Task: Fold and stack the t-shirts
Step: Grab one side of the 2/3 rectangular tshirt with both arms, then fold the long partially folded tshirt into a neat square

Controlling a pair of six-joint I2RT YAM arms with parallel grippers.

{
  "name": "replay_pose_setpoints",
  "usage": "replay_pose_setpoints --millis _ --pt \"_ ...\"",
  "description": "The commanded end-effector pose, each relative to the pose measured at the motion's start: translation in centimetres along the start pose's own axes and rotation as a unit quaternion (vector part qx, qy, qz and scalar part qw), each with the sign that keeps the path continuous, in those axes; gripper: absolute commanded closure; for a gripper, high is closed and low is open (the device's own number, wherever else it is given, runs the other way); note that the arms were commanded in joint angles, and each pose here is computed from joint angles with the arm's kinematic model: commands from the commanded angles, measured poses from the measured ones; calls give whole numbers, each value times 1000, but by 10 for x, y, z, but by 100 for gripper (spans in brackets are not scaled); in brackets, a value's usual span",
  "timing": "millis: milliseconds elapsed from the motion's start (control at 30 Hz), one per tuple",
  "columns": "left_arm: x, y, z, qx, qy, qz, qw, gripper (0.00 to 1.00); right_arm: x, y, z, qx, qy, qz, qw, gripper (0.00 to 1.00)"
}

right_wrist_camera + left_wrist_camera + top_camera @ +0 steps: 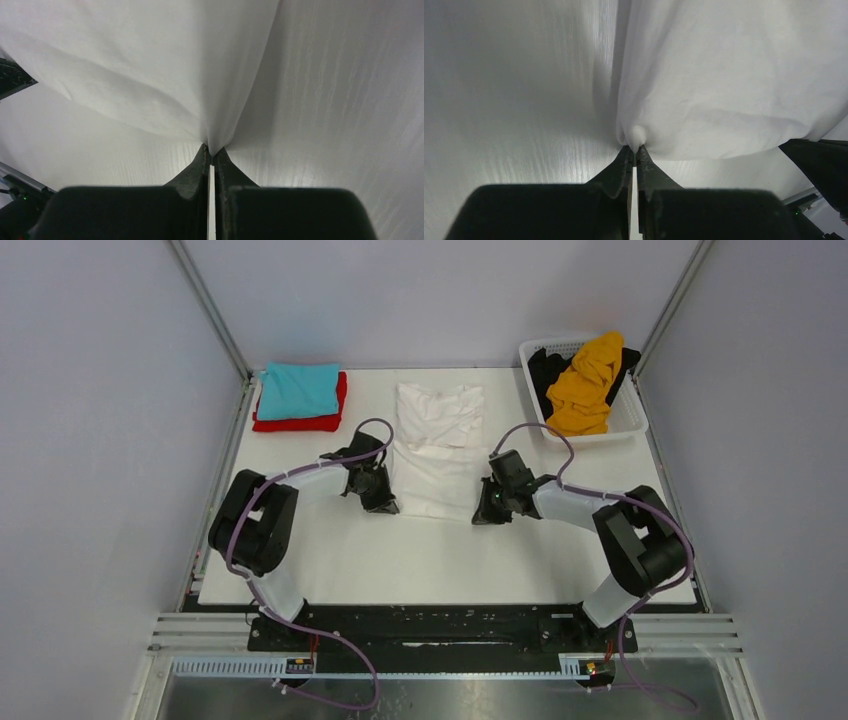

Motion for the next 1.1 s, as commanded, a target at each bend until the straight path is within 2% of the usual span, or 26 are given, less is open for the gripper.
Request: replay_pose_setpoints --millis 0,233,367,500,667,933,1067 --pt "25 7 -23 8 8 11 1000 100 18 5 -27 -19 9 -25 999 100" --pt "77 6 -99 75 21 39 996 100 50 46 -122 -167 -19 -88 982 100" --pt "95 -23 -150 177 29 82 980 100 55 81 -176 -289 -55 -128 947 100" --pt "97 -50 -191 244 16 118 963 100 49 102 -209 -351 -96 -159 918 100" --pt "80 -67 -203 254 -16 124 959 100 32 112 -219 -373 -134 -170 902 100" --pt "23 -76 -183 217 -61 76 971 100 -7 80 -185 -344 -163 -103 919 100" --pt "-6 -82 -168 200 -72 58 976 100 -24 71 -170 -366 -161 -62 915 100"
Point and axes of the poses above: each gripper's point midway between its finger pads, its own z axis out along the fingers, its own y axis along the line the jaws close on, x = y × z, the point moved 2 cm from there along -z, back along the fingers, and after that the axes turned 12 degrees about -z, right-handed, at the moved point
